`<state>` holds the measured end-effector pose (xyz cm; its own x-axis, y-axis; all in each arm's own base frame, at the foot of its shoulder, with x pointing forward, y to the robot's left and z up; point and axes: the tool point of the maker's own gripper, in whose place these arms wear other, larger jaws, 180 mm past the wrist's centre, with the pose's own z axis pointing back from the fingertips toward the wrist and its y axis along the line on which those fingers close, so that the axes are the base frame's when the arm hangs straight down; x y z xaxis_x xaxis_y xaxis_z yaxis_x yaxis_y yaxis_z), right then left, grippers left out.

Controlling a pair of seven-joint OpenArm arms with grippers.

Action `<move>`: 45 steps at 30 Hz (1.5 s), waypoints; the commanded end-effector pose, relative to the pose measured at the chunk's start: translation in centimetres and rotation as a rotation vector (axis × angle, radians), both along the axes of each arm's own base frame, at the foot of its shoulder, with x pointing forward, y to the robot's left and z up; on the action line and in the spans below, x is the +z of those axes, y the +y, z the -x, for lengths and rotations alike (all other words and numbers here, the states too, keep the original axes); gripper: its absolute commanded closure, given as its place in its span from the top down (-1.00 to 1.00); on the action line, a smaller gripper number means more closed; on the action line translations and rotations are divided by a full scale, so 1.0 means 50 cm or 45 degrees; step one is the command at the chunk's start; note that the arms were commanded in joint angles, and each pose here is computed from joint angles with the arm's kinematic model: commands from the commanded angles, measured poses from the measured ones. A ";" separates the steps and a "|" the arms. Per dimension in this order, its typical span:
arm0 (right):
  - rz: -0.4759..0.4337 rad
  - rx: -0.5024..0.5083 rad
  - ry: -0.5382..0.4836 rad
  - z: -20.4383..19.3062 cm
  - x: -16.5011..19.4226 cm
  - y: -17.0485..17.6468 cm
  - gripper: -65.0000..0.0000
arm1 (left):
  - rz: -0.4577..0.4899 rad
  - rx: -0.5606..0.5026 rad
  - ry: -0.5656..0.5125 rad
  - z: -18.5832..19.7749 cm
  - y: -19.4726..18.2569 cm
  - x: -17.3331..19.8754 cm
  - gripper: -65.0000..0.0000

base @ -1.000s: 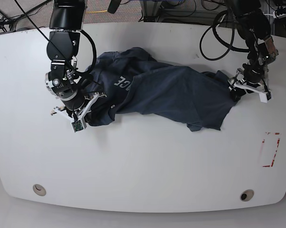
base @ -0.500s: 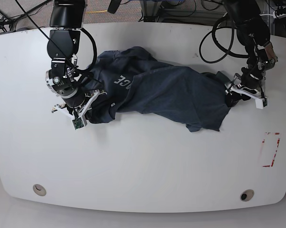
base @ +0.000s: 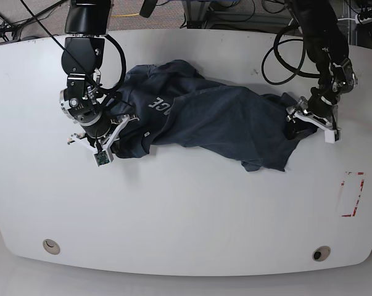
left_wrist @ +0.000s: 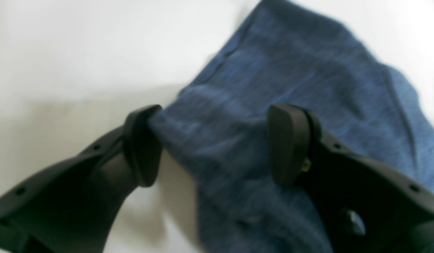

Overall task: Fold the T-shirt properly
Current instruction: 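Lift the shirt with both grippers, raising it off the table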

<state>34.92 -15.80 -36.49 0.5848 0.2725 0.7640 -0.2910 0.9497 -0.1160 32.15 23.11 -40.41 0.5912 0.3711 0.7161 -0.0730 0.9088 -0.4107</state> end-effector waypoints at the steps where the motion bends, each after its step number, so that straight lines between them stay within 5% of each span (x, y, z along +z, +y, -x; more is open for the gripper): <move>1: -0.008 -0.001 -0.081 -0.022 0.036 -0.002 -1.00 | -0.014 -0.010 0.012 0.002 0.005 0.001 0.29; 5: -0.008 -0.001 -0.081 -0.022 0.036 -0.002 -1.00 | -0.014 -0.012 0.012 0.002 0.005 0.001 0.11; 12: -0.008 -0.003 -0.080 -0.021 0.035 -0.003 -1.00 | -0.018 -0.015 0.003 -0.005 0.004 0.006 -1.00; 27: 0.004 -0.010 -0.046 -0.005 0.017 -0.010 -1.00 | -0.251 -0.152 -0.117 -0.011 0.009 0.141 -0.99; 34: -0.024 -0.180 -0.020 -0.002 0.000 -0.094 -1.00 | -0.368 -0.213 -0.196 -0.012 -0.003 0.221 -0.99; 45: 0.006 -0.186 -0.174 -0.084 0.095 -0.121 -1.00 | -0.500 -0.292 -0.381 -0.055 -0.032 0.345 -0.99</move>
<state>37.74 -20.30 -34.26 0.5643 0.1724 0.8074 -0.1521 0.9829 -0.1035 33.99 21.21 -25.54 0.4458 -0.0627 0.8929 0.2127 0.9764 -0.0376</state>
